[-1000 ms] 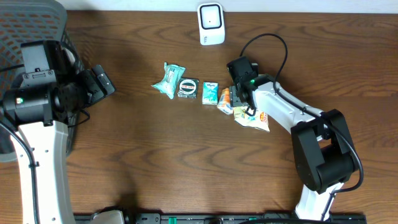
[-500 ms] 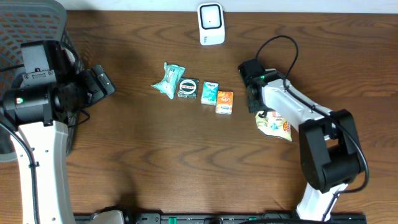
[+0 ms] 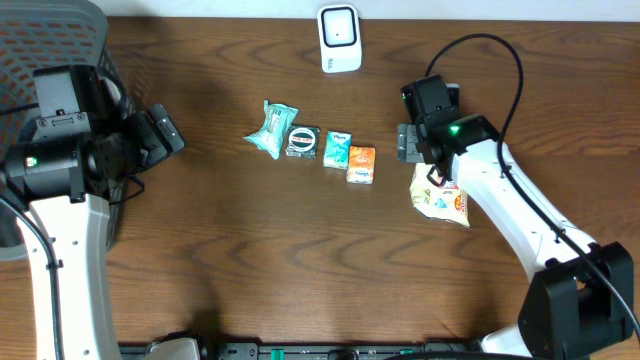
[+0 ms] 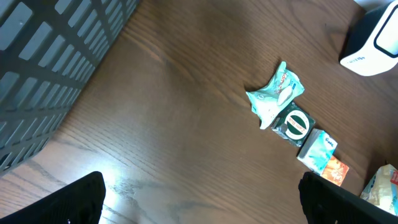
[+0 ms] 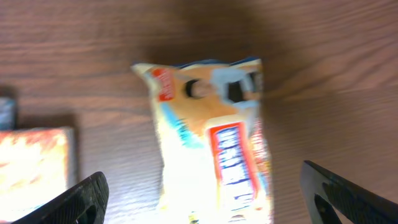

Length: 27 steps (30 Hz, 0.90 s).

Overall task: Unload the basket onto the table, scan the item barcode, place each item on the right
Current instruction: 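Lift the yellow pack and rotate it toward the scanner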

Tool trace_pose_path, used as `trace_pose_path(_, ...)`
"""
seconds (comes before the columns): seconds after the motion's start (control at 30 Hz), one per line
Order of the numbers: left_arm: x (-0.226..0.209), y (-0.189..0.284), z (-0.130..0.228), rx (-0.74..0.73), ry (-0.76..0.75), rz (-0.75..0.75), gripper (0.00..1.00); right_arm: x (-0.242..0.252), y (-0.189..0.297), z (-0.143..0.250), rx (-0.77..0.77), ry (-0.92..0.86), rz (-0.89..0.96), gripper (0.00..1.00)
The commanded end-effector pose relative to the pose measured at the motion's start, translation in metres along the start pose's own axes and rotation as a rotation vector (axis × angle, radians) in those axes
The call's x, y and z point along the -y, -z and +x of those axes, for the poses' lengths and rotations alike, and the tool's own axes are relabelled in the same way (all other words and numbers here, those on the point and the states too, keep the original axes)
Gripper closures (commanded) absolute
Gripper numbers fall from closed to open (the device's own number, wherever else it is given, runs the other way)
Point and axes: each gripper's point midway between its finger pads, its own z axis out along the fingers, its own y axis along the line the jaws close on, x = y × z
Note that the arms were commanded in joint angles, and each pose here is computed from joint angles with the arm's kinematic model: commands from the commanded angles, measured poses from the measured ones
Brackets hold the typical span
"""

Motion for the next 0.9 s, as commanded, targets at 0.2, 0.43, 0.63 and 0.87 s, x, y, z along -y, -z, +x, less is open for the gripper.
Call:
trace_pose_path(0.2,0.002,0.005,-0.005,0.013,0.003,0.009,0.02,-0.028,-0.015,0.008,-0.051,0.016,-0.096,0.10)
trace_pose_path(0.43,0.002,0.005,-0.005,0.013,0.003,0.009,0.02,-0.007,-0.050,0.020,-0.091,0.057,0.086,0.02)
trace_pose_path(0.63,0.002,0.005,-0.005,0.013,0.003,0.009,0.02,0.009,-0.075,0.035,-0.138,0.101,0.220,0.01)
trace_pose_path(0.87,0.002,0.005,-0.005,0.013,0.003,0.009,0.02,0.021,-0.102,0.062,-0.228,0.172,0.328,0.03)
